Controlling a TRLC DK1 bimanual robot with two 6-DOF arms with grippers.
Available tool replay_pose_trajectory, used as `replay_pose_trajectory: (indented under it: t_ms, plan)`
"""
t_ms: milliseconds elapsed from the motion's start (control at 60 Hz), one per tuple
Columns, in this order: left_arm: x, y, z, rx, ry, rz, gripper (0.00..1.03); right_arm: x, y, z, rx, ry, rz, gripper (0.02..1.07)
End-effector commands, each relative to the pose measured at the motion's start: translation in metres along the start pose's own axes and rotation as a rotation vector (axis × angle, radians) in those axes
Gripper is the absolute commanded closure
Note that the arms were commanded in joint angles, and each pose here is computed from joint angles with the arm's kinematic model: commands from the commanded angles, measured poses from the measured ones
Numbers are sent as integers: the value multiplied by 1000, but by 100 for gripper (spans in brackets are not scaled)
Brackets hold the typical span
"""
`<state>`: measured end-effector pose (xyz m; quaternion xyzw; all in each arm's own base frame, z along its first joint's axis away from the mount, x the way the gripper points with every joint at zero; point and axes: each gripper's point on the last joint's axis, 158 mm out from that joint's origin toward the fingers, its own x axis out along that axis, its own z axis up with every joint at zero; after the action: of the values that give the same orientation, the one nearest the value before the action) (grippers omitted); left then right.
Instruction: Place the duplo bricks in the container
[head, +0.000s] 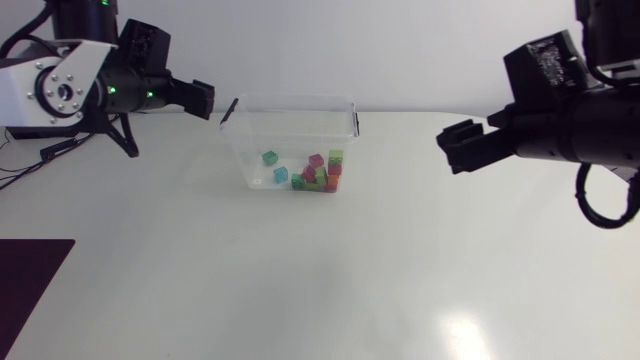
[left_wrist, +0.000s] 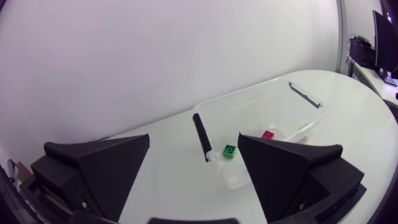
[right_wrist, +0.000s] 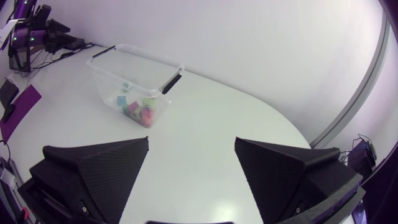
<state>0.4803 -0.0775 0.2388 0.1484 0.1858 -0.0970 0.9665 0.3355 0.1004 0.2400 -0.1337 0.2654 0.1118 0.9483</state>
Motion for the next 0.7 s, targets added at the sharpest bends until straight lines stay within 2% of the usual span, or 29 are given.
replay_pose_trajectory:
  t_ms: [0, 500, 683]
  plan:
    - [-20, 9, -3, 12, -21, 32, 4, -3, -10, -15, -4, 8, -30, 7]
    - [-112, 54, -35, -40, -141, 201, 4, -36, -42, -57, 27, -61, -134, 7]
    - [-143, 49, -42, -38, -205, 224, 4, -45, -47, -68, 44, -98, -161, 7]
